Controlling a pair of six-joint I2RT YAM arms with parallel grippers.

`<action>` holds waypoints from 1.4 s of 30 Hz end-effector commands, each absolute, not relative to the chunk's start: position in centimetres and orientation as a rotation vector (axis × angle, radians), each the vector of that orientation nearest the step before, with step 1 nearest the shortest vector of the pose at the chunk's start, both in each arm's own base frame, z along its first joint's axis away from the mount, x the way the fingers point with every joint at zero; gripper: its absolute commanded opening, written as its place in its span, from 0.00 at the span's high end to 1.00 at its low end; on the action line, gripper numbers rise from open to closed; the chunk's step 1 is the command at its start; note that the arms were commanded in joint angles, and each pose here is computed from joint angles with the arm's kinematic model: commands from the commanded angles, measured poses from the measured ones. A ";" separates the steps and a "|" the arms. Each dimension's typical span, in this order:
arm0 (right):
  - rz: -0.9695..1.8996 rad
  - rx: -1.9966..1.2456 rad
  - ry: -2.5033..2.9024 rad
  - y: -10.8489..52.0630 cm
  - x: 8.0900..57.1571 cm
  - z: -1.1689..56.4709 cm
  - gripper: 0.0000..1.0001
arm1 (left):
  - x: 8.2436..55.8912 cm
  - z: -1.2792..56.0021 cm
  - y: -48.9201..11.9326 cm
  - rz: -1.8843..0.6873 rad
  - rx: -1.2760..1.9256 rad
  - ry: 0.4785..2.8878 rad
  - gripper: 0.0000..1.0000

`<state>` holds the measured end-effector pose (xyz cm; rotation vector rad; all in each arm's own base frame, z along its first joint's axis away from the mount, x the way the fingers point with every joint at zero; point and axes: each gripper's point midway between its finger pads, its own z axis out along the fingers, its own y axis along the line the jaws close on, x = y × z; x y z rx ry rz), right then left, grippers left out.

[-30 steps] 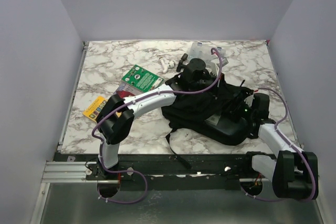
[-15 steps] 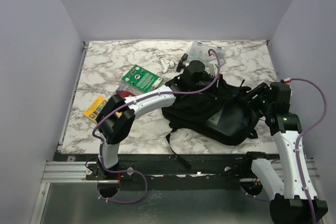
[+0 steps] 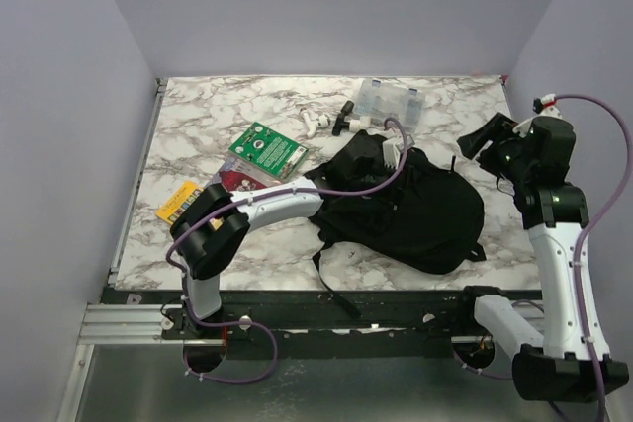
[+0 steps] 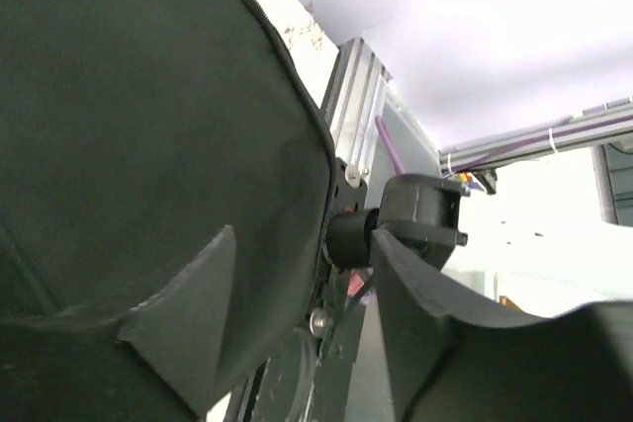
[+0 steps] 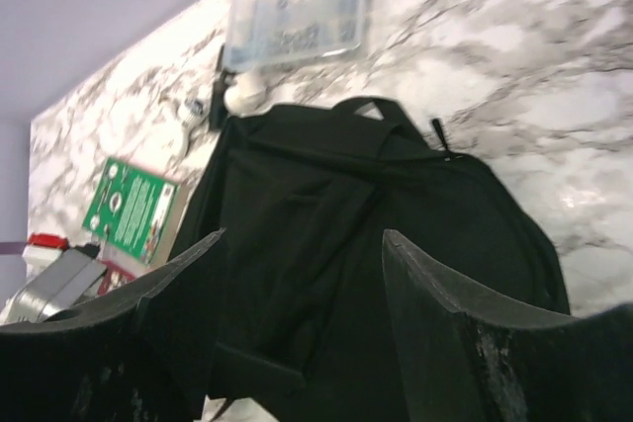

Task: Pack the student bag
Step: Pick up the book from the center of the board.

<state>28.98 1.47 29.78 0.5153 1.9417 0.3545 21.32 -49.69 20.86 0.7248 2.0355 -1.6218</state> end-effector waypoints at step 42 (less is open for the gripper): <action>1.094 -0.148 2.267 44.9 32.1 13.6 0.32 | 26.8 8.9 -9.1 -0.731 -0.968 2.076 0.06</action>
